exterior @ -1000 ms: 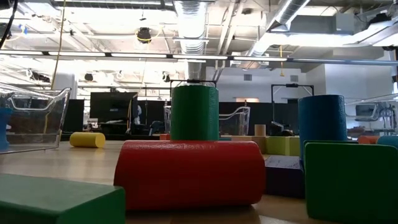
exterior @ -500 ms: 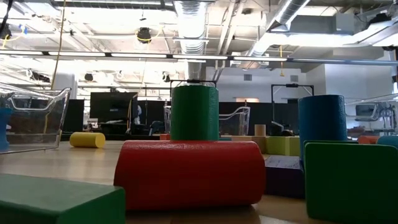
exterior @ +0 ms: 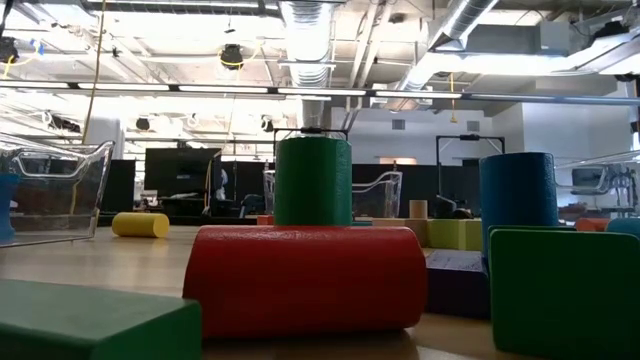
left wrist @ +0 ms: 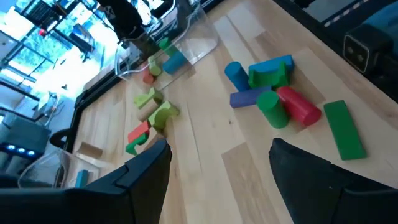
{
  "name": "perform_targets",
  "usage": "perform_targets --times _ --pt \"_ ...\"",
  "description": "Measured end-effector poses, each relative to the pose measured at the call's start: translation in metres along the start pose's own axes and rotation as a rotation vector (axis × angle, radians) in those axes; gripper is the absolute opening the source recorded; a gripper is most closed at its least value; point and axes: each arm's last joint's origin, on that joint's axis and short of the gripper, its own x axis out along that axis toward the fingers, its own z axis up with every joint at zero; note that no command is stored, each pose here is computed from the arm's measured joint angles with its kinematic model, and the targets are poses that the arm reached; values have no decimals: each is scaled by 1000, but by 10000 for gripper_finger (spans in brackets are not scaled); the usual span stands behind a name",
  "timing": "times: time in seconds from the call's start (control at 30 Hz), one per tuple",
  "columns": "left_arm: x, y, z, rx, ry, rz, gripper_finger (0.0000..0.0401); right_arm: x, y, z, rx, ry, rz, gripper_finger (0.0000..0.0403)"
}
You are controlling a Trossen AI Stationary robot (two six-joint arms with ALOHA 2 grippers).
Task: Sort blocks by size
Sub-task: Put the light blue rectangular block into the top transparent bin
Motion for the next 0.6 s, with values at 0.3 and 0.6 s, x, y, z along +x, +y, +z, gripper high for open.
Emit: perform_targets --times 0.3,0.6 --pt "9 4 -4 -68 8 -23 261 18 23 -16 130 80 201 256" --pt "30 0 -28 -117 -46 -50 261 45 46 -53 233 224 225 256"
